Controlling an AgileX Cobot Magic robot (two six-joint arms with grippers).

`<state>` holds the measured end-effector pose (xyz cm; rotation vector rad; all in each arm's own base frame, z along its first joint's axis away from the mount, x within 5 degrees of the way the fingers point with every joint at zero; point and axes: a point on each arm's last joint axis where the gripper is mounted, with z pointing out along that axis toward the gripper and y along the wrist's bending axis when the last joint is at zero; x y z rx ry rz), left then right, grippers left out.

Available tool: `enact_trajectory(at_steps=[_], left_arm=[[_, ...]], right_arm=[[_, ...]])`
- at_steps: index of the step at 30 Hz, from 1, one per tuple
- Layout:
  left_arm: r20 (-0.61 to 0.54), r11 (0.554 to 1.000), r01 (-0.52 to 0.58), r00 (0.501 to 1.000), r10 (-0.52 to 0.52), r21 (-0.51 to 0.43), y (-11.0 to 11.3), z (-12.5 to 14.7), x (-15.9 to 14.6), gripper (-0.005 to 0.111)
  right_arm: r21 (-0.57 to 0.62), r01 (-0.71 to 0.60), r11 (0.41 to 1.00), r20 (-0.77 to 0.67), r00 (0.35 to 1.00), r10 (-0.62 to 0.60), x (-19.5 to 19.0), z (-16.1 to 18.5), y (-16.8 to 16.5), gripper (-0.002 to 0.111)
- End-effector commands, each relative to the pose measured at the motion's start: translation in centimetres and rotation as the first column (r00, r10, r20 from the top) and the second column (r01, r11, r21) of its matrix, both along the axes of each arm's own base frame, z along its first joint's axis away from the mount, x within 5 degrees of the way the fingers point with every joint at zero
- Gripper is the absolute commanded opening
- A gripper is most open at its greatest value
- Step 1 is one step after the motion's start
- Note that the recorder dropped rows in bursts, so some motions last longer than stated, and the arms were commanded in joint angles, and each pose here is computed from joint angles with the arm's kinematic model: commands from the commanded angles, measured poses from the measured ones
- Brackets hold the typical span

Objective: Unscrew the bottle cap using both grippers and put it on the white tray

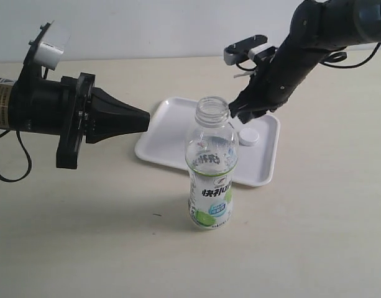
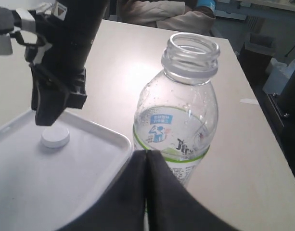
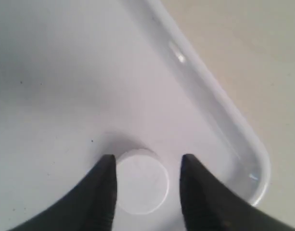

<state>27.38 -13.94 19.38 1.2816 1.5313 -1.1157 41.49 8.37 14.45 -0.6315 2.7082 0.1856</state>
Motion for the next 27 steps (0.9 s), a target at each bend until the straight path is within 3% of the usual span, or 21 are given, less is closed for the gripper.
enact_trajectory(at_steps=[1,4,9,20,27], left_arm=[[0.001,1.000,-0.003,1.000,0.003,-0.011,0.1,0.4,-0.1,0.000],[-0.019,1.000,-0.023,1.000,0.023,-0.020,0.3,0.4,0.1,0.000],[-0.023,0.998,-0.057,0.998,0.056,-0.036,0.7,0.6,0.4,0.000],[-0.024,0.996,-0.073,0.997,0.072,-0.044,0.8,0.7,0.6,0.000],[-0.024,0.996,-0.077,0.997,0.076,-0.048,0.8,0.7,0.6,0.000]], right_arm=[[0.023,0.047,0.999,0.121,0.991,-0.049,-1.0,5.0,-0.5,0.000],[0.072,0.126,0.989,0.309,0.940,-0.142,-4.1,7.2,-1.5,0.000],[0.130,0.182,0.975,0.452,0.864,-0.222,-9.8,8.8,-2.8,0.000],[0.159,0.220,0.962,0.539,0.797,-0.272,-21.5,6.2,-5.2,0.000],[0.217,0.220,0.951,0.636,0.707,-0.309,-26.6,5.5,-6.2,0.000]])
